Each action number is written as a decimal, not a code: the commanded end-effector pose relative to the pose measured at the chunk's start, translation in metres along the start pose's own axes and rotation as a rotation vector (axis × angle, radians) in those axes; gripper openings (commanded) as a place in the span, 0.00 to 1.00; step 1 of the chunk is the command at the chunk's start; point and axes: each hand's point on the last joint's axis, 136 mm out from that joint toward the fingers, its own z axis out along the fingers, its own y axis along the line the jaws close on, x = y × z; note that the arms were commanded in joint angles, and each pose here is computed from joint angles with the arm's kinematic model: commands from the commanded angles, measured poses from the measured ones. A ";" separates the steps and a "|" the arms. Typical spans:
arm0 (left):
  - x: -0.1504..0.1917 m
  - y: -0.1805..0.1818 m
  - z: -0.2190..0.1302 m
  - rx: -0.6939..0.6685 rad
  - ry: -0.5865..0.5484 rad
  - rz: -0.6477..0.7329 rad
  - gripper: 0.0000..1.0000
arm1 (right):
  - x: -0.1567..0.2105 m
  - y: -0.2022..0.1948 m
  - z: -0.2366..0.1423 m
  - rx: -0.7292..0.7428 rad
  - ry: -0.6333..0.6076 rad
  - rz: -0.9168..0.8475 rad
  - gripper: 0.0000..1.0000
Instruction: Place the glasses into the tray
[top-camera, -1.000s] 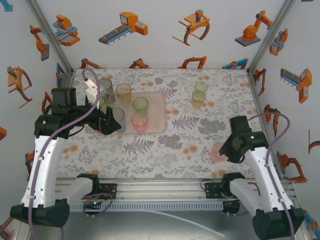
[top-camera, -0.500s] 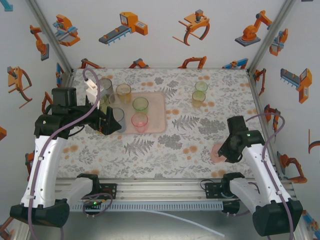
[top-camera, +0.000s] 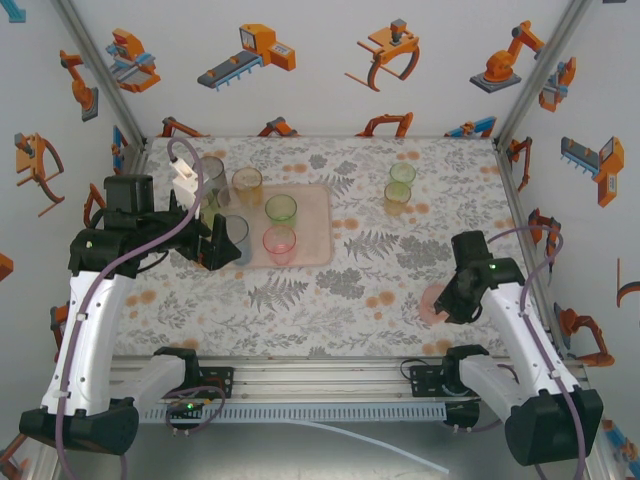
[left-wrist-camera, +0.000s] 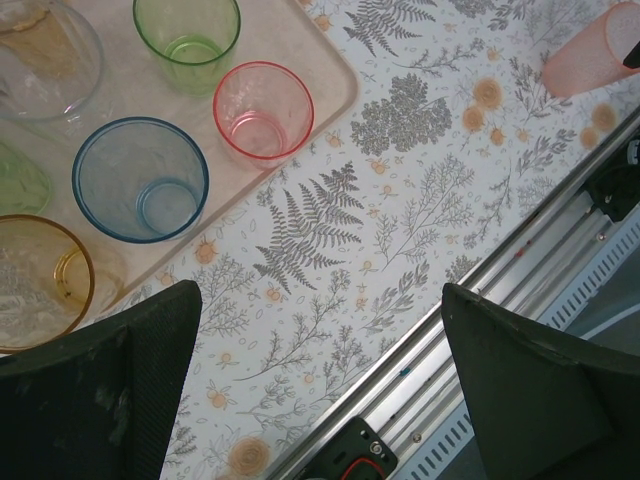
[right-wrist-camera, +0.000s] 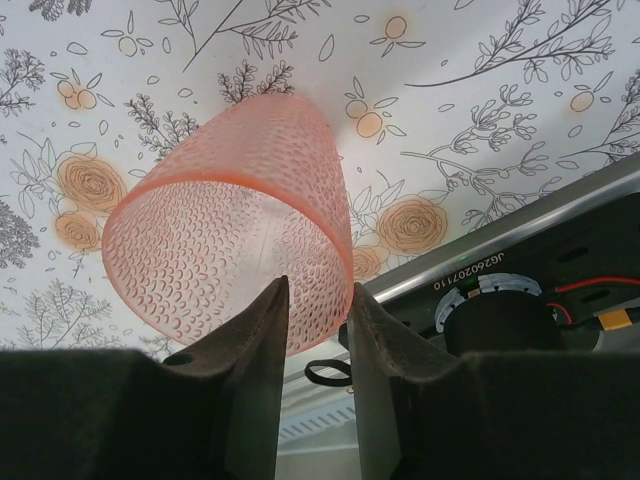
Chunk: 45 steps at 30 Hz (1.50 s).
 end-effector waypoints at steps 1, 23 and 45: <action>-0.003 -0.004 -0.005 0.005 -0.005 0.029 0.97 | 0.001 0.001 0.005 -0.004 0.014 0.001 0.31; -0.006 -0.007 -0.007 0.010 -0.019 0.028 0.97 | 0.000 0.008 0.005 -0.035 0.013 -0.013 0.10; -0.011 -0.001 -0.011 -0.026 -0.002 0.031 0.97 | -0.023 0.024 -0.036 -0.102 -0.082 -0.088 0.00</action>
